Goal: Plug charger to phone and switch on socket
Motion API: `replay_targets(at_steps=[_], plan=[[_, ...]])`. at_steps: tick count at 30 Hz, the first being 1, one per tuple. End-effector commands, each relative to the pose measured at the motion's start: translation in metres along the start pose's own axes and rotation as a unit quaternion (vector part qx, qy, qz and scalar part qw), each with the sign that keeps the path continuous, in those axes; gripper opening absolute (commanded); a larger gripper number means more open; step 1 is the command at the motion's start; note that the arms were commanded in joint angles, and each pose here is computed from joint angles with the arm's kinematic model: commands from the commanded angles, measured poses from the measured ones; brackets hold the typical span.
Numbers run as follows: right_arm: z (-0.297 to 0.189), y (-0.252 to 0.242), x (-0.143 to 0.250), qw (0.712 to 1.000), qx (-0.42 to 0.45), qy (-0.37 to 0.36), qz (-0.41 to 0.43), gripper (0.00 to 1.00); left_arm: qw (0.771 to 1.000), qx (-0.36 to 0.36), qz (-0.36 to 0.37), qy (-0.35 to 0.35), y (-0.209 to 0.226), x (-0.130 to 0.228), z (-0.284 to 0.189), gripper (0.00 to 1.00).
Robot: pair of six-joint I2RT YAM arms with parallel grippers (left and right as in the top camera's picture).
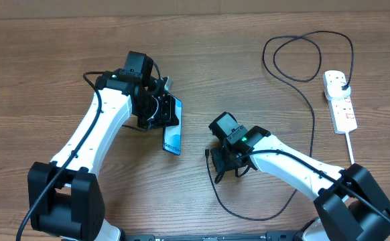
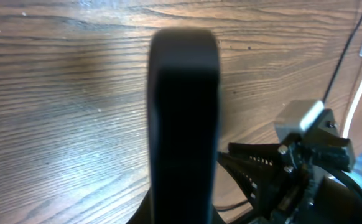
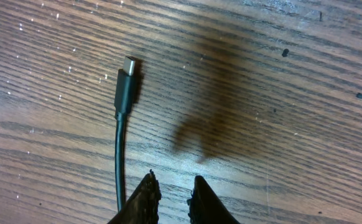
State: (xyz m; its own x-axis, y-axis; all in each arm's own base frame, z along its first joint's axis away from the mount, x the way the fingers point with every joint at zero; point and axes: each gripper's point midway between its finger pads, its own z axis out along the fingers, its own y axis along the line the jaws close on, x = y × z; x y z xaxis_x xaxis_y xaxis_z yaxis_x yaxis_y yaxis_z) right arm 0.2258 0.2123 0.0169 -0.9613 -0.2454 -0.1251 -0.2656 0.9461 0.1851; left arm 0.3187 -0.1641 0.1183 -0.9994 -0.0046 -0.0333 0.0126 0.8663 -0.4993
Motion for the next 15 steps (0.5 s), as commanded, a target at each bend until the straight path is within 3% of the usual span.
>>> replay_targets(at_steps=[1,5,8,15], plan=[[0.0029,-0.0020,0.0027,1.000,0.006,0.001,0.000,0.23,1.000,-0.012,0.016,0.002,-0.0007,0.0015,0.0050,0.04],[0.0029,-0.0020,0.0027,1.000,0.006,0.001,0.000,0.22,1.000,-0.013,0.023,0.001,-0.0037,0.0015,0.0074,0.04],[0.0029,-0.0020,0.0027,1.000,0.006,0.001,0.000,0.15,1.000,-0.011,0.028,-0.002,-0.0058,-0.0001,0.0082,0.04],[0.0029,-0.0020,0.0027,1.000,0.006,0.001,0.000,0.06,1.000,-0.011,0.029,-0.004,-0.0064,-0.0006,0.0086,0.04]])
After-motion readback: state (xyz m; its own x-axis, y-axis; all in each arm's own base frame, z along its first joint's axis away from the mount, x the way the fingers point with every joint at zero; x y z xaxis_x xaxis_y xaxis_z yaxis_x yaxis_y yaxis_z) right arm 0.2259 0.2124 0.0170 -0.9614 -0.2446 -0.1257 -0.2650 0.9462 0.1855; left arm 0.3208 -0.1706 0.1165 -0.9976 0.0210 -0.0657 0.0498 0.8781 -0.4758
